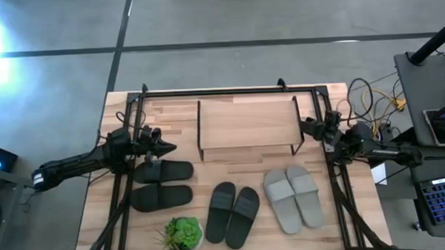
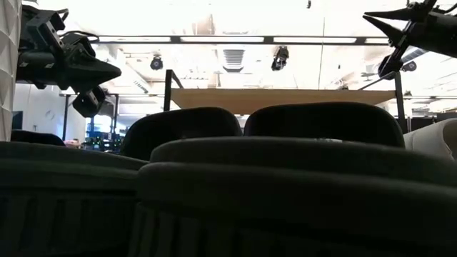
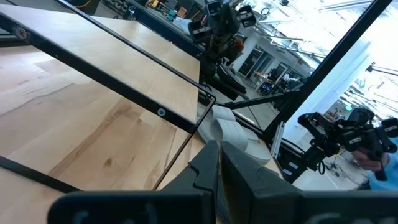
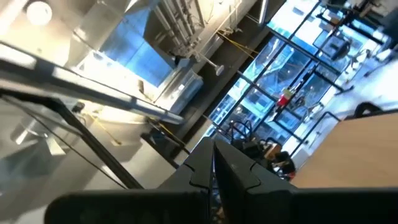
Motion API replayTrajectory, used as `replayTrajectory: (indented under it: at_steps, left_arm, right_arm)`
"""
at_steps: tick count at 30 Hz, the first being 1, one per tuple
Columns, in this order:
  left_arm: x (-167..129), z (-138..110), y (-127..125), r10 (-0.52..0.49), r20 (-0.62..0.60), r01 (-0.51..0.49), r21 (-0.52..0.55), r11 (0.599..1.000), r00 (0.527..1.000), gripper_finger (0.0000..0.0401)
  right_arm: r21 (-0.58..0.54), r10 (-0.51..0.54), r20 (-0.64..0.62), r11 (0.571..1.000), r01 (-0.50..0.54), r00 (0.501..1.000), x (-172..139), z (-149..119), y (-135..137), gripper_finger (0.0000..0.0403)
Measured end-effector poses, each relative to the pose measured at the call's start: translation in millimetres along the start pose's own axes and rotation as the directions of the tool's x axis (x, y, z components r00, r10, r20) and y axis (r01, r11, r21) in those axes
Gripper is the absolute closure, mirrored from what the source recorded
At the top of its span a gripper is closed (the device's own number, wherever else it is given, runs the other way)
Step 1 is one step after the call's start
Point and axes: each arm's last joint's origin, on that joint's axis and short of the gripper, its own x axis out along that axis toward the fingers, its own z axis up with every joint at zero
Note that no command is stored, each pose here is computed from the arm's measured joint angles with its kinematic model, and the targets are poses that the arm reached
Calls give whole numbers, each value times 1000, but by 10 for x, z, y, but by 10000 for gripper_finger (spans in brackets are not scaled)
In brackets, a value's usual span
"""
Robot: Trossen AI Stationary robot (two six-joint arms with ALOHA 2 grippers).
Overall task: Pick and place slides into the shelf
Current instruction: Put the gray slipper under the shelf
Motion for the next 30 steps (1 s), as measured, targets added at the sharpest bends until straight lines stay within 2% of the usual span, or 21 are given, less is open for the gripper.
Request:
replayTrajectory:
  at_steps: [4, 9, 12, 14, 17, 21, 25, 30]
  left_arm:
    - [0, 0, 0, -1, 0, 1, 0, 1000, 1000, 399]
    - [0, 0, 0, -1, 0, 1, 0, 1000, 1000, 399]
    - [0, 0, -1, -1, 1, 1, 0, 1000, 1000, 399]
    - [1, -1, 0, 0, -1, 0, 0, 1000, 1000, 399]
    - [0, 0, 0, 0, 0, 0, 0, 1000, 1000, 399]
    - [0, -1, 0, -1, 0, 1, 0, 1000, 1000, 399]
    - [0, 0, 0, 0, 0, 0, 0, 1000, 1000, 399]
    - [0, 1, -1, -1, 1, 1, 0, 1000, 1000, 399]
  right_arm:
    - [-23, 20, 12, 1000, -20, 1000, -1, 6, 9, 394]
    - [149, 47, 2, 988, -47, 999, -2, 9, 25, 394]
    - [158, 56, -1, 986, -55, 998, -2, 11, 30, 394]
    - [81, 89, -8, 993, -88, 996, -4, 15, 48, 394]
    - [-6, 136, 53, 991, -136, 989, -11, 65, 102, 394]
    - [-85, 101, 47, 992, -97, 994, 6, 89, 127, 394]
    - [-113, 24, -7, 993, -25, 1000, 36, 129, 180, 394]
    - [-251, 48, 12, 967, -43, 999, 106, 441, 587, 394]
